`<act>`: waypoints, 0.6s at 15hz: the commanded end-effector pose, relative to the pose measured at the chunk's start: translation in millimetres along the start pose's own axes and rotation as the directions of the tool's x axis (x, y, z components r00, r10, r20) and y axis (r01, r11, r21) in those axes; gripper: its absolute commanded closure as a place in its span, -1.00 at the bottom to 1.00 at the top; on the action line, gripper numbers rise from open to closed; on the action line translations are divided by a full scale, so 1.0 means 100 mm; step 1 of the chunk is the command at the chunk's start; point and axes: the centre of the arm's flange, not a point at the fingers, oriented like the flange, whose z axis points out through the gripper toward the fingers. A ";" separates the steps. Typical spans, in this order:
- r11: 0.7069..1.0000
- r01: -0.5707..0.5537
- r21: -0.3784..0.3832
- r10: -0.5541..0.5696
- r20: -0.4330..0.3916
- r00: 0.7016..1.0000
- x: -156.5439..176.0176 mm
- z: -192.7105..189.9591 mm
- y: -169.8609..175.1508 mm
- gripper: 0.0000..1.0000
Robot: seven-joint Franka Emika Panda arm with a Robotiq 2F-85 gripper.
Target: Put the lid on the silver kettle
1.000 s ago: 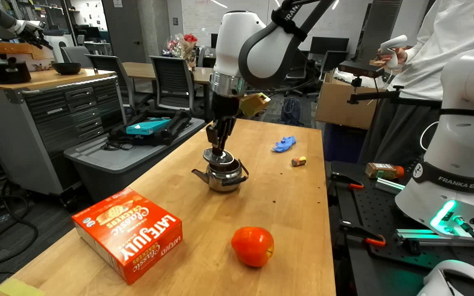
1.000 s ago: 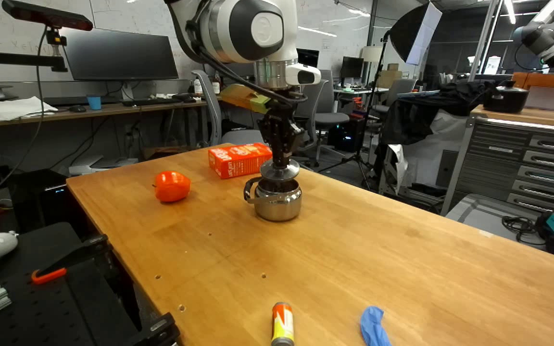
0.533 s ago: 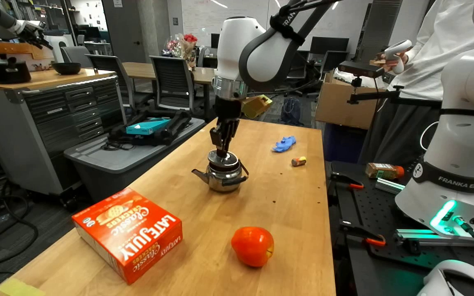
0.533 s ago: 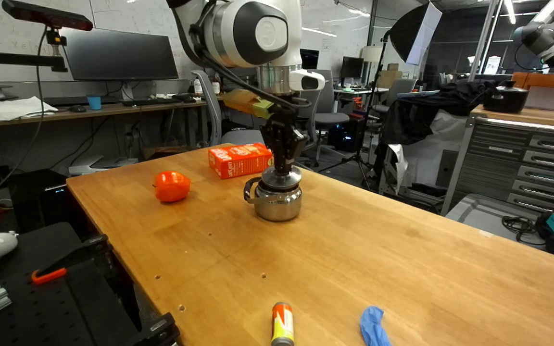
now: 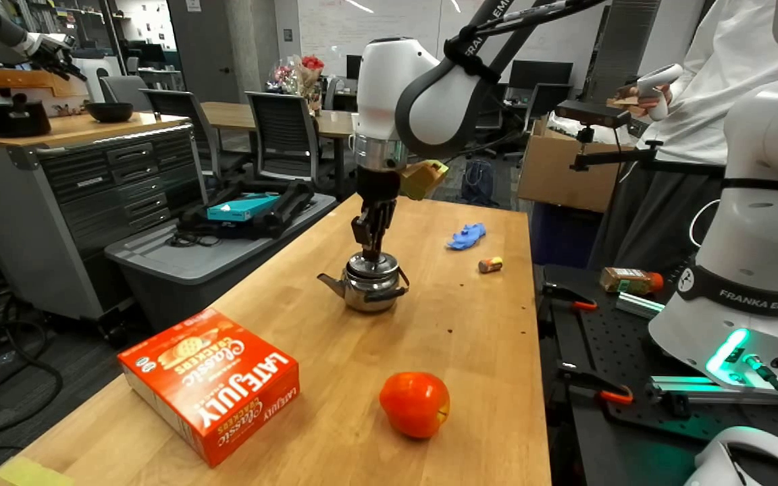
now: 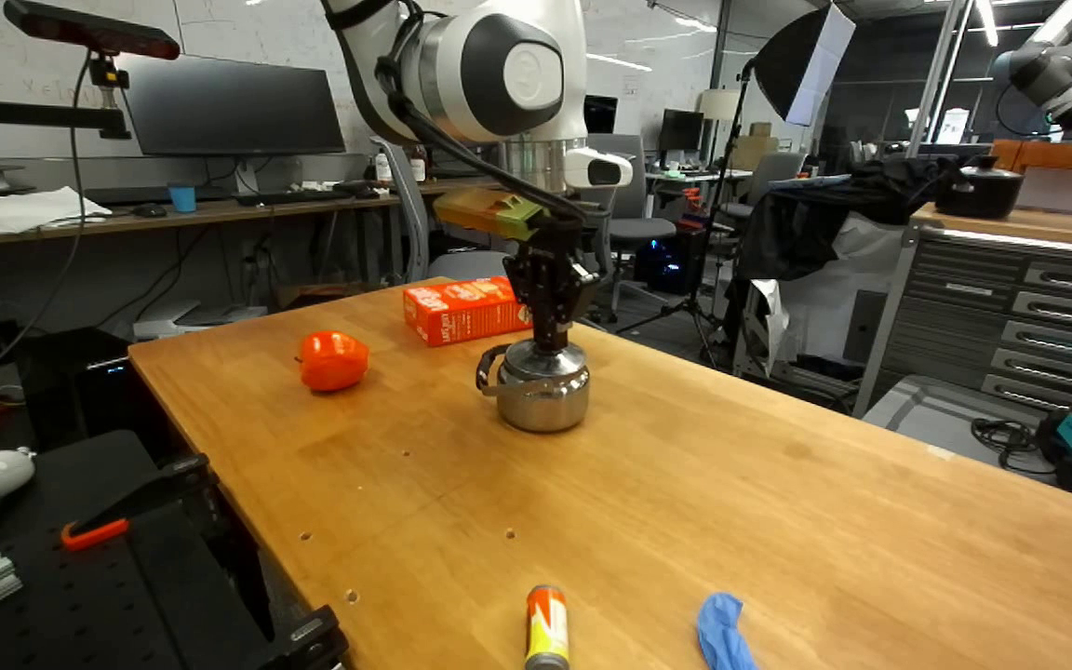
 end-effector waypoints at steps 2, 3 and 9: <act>1.000 0.021 -0.020 -0.021 0.015 1.000 0.00 0.02 -0.04 0.86; 0.999 0.027 -0.027 -0.027 0.018 0.999 0.00 0.01 -0.06 0.86; 0.994 0.094 -0.063 -0.095 -0.005 0.995 -0.03 -0.08 -0.17 0.86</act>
